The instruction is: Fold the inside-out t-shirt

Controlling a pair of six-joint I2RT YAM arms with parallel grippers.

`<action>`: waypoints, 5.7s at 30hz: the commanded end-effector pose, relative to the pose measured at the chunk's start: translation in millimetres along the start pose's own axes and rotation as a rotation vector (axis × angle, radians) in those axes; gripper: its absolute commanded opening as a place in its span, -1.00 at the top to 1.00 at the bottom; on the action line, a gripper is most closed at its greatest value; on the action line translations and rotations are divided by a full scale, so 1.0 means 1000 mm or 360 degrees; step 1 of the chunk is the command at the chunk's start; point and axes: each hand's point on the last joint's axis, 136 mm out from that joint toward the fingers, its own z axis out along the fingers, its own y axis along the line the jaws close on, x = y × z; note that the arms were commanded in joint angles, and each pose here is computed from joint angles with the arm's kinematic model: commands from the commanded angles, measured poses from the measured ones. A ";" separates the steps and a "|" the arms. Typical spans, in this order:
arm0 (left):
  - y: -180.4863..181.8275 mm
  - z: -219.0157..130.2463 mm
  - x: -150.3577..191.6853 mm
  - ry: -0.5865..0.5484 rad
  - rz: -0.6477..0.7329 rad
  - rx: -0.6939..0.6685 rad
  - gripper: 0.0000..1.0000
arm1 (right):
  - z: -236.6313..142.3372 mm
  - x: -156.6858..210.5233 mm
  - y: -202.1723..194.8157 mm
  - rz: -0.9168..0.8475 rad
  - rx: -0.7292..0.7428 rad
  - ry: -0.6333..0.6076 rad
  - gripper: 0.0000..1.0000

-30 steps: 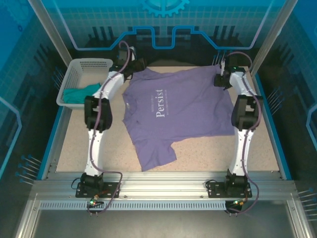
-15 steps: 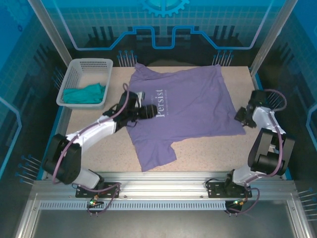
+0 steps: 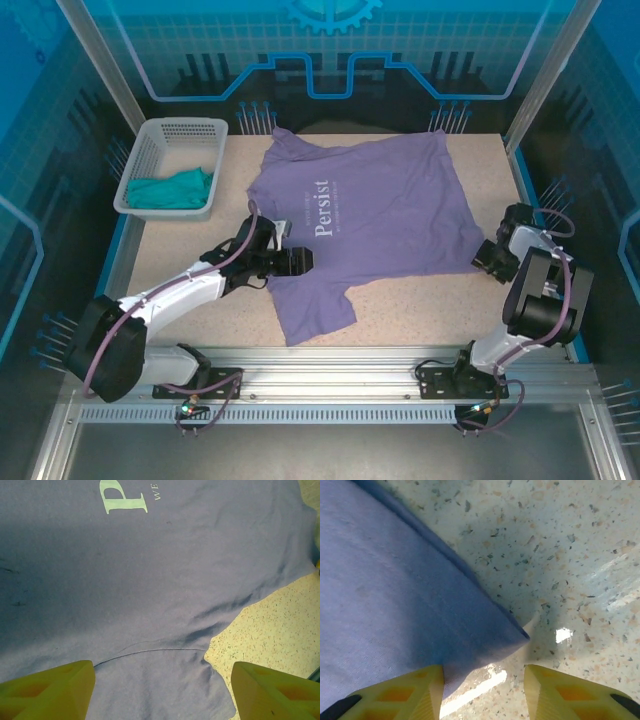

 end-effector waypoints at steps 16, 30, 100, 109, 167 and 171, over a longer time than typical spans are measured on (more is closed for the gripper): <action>0.028 -0.005 0.065 0.0322 -0.0077 -0.0203 -0.33 | 0.008 -0.028 0.010 0.0006 -0.0090 -0.0029 0.80; 0.026 -0.032 0.181 0.0807 0.0107 -0.0389 -0.33 | -0.003 -0.031 0.020 -0.0010 -0.0189 -0.0111 0.94; -0.105 -0.361 -0.282 -0.1611 0.0375 -0.0380 1.00 | -0.514 -0.010 0.071 -0.0404 -0.1145 -0.1872 0.96; -0.073 -0.278 -0.362 -0.1465 0.0391 -0.0473 1.00 | -0.436 -0.111 0.148 -0.0529 -0.1115 -0.1621 0.98; 0.068 0.025 -0.427 -0.1045 0.0373 -0.0465 1.00 | -0.173 -0.225 0.261 -0.0891 -0.0481 -0.1223 0.83; 0.101 0.089 -0.447 -0.1110 0.0334 -0.0390 0.30 | -0.077 -0.260 0.303 -0.0859 -0.0392 -0.1038 0.45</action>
